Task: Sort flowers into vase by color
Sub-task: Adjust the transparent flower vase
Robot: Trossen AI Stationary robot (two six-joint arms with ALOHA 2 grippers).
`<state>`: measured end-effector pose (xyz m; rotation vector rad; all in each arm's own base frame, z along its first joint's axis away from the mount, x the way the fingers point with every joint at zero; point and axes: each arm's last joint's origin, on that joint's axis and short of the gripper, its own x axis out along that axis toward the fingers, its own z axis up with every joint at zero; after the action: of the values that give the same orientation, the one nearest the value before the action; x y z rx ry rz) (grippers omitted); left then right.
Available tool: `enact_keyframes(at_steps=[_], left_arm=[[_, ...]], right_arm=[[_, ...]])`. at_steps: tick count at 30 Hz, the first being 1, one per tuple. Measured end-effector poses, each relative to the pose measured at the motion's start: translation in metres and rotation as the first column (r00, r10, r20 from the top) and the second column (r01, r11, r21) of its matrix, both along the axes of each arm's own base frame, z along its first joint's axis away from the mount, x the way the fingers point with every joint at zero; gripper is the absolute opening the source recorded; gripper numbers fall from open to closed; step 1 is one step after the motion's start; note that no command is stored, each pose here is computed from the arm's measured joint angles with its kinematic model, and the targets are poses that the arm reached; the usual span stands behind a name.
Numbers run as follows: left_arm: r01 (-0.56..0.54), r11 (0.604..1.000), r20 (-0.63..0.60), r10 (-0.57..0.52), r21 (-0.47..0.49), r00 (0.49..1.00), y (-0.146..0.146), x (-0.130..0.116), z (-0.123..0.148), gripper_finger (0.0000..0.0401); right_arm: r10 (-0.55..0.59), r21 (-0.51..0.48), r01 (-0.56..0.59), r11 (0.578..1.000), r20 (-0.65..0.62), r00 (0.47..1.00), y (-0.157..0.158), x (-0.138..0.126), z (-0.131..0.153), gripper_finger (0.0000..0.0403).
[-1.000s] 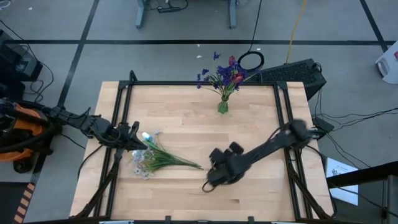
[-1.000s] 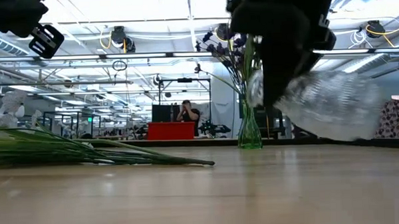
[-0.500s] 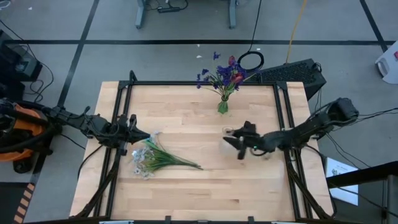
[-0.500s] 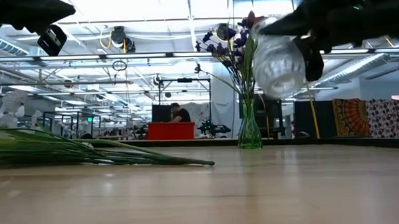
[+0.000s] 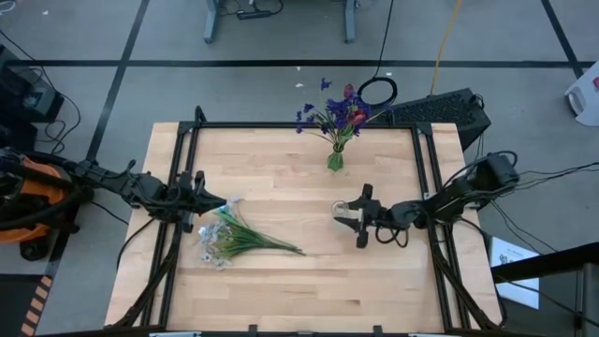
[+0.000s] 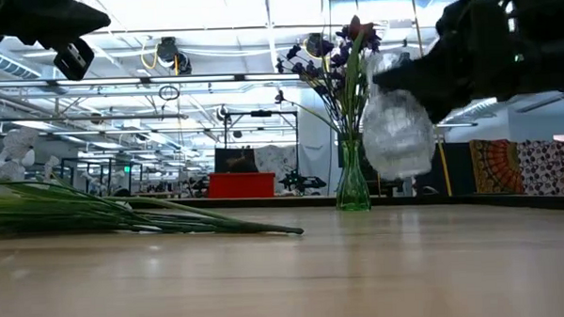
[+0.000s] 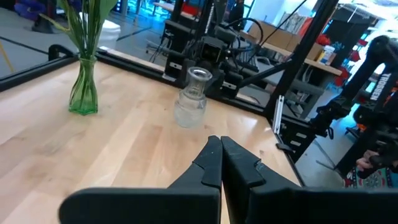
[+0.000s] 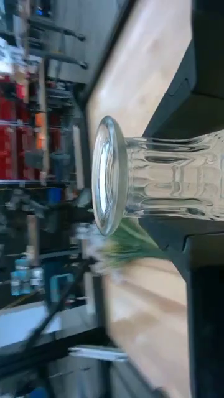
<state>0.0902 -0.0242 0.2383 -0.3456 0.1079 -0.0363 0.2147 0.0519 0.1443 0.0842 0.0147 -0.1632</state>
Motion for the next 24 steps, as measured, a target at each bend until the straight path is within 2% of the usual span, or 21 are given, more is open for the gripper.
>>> enact_keyframes(at_steps=[2,6,12,24], left_arm=[[-0.003,1.000,-0.008,0.003,0.003,1.000,0.000,0.000,-0.001,0.0002],[-0.004,1.000,-0.004,0.004,0.001,1.000,0.000,0.000,0.000,0.0002],[-0.005,1.000,-0.002,0.005,-0.005,1.000,0.000,0.000,0.000,0.0002],[-0.007,1.000,0.002,0.007,-0.007,1.000,0.000,0.000,0.000,0.0002]], right_arm=[[0.013,-0.006,-0.013,1.000,-0.027,1.000,0.001,0.004,-0.007,0.0155],[0.016,-0.018,-0.016,1.000,0.026,1.000,0.005,0.015,-0.012,0.0165],[0.014,-0.055,-0.012,0.998,0.032,0.999,0.012,0.040,-0.025,0.0167],[0.003,-0.052,-0.003,0.999,-0.009,1.000,0.012,0.046,-0.032,0.0190]])
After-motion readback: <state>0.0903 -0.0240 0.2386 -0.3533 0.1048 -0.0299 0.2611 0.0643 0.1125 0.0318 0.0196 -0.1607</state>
